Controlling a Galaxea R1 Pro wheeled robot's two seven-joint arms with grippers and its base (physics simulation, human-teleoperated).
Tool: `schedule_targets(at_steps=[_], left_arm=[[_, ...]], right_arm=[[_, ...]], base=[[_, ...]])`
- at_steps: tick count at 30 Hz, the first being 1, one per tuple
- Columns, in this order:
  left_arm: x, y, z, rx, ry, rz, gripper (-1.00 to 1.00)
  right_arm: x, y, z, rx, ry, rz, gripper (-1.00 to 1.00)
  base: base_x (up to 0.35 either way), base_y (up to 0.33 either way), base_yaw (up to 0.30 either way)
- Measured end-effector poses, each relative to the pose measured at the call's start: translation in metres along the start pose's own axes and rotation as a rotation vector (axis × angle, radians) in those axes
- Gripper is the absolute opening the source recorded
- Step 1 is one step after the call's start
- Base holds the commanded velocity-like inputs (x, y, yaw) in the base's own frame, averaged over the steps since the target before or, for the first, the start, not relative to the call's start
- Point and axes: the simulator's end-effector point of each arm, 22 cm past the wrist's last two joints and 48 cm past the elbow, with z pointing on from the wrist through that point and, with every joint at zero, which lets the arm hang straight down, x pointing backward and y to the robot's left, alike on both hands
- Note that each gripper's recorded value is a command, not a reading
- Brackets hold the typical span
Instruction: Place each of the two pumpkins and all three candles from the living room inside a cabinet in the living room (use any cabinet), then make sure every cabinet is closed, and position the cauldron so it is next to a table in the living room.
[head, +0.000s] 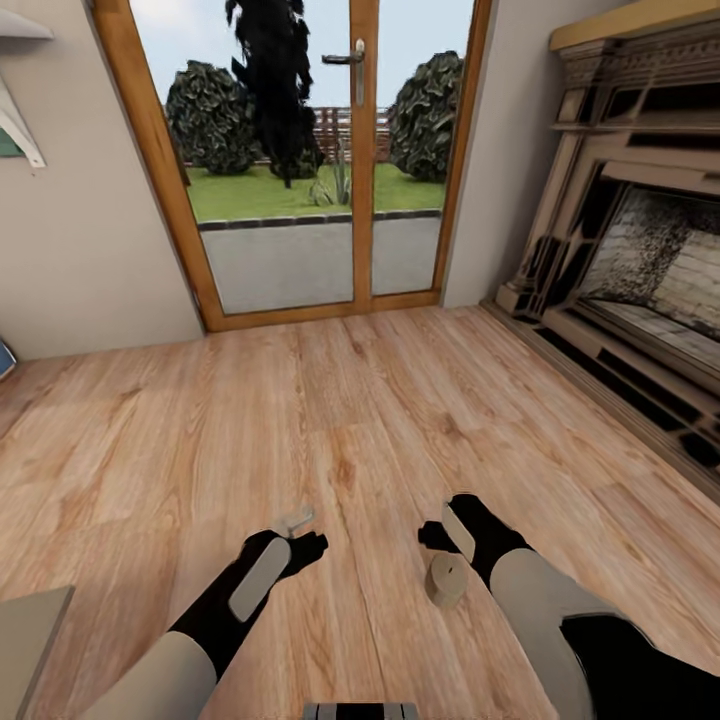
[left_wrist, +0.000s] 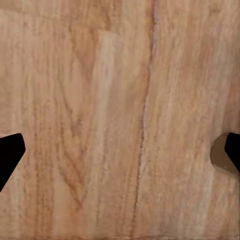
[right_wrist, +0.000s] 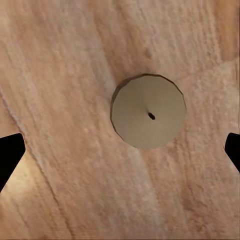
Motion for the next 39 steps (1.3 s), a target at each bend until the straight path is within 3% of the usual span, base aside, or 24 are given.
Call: schedule_targets(at_steps=[5, 7, 12, 23, 25, 27, 29, 39], left_arm=[[0.019, 0.014, 0.018, -0.014, 0.055, -0.010, 1.00], [0.023, 0.017, 0.021, -0.018, 0.065, -0.012, 1.00], [0.032, 0.022, 0.030, -0.027, 0.085, -0.015, 1.00], [0.045, 0.035, 0.047, -0.049, 0.108, -0.033, 1.00], [0.039, 0.030, 0.047, -0.039, 0.096, -0.035, 1.00], [0.018, 0.008, 0.035, 0.009, 0.056, -0.017, 1.00], [0.012, -0.001, 0.023, 0.014, 0.050, 0.007, 1.00], [0.034, 0.008, 0.016, -0.011, 0.070, 0.031, 1.00]], right_arm=[[0.003, -0.004, 0.013, 0.006, 0.005, 0.008, 1.00], [0.004, -0.016, 0.019, 0.020, 0.010, 0.013, 1.00], [0.009, -0.031, 0.030, 0.041, 0.027, 0.020, 1.00], [0.022, -0.037, 0.051, 0.051, 0.062, 0.021, 1.00], [0.025, -0.037, 0.055, 0.051, 0.069, 0.020, 1.00], [0.028, -0.036, 0.058, 0.049, 0.075, 0.020, 1.00], [0.030, -0.036, 0.062, 0.048, 0.080, 0.019, 1.00], [0.034, -0.035, 0.071, 0.043, 0.091, 0.018, 1.00]], base=[[0.000, 0.000, 0.000], [0.000, 0.000, 0.000], [0.000, 0.000, 0.000], [0.000, 0.000, 0.000], [0.000, 0.000, 0.000], [0.000, 0.000, 0.000], [0.000, 0.000, 0.000], [0.028, 0.000, 0.000]])
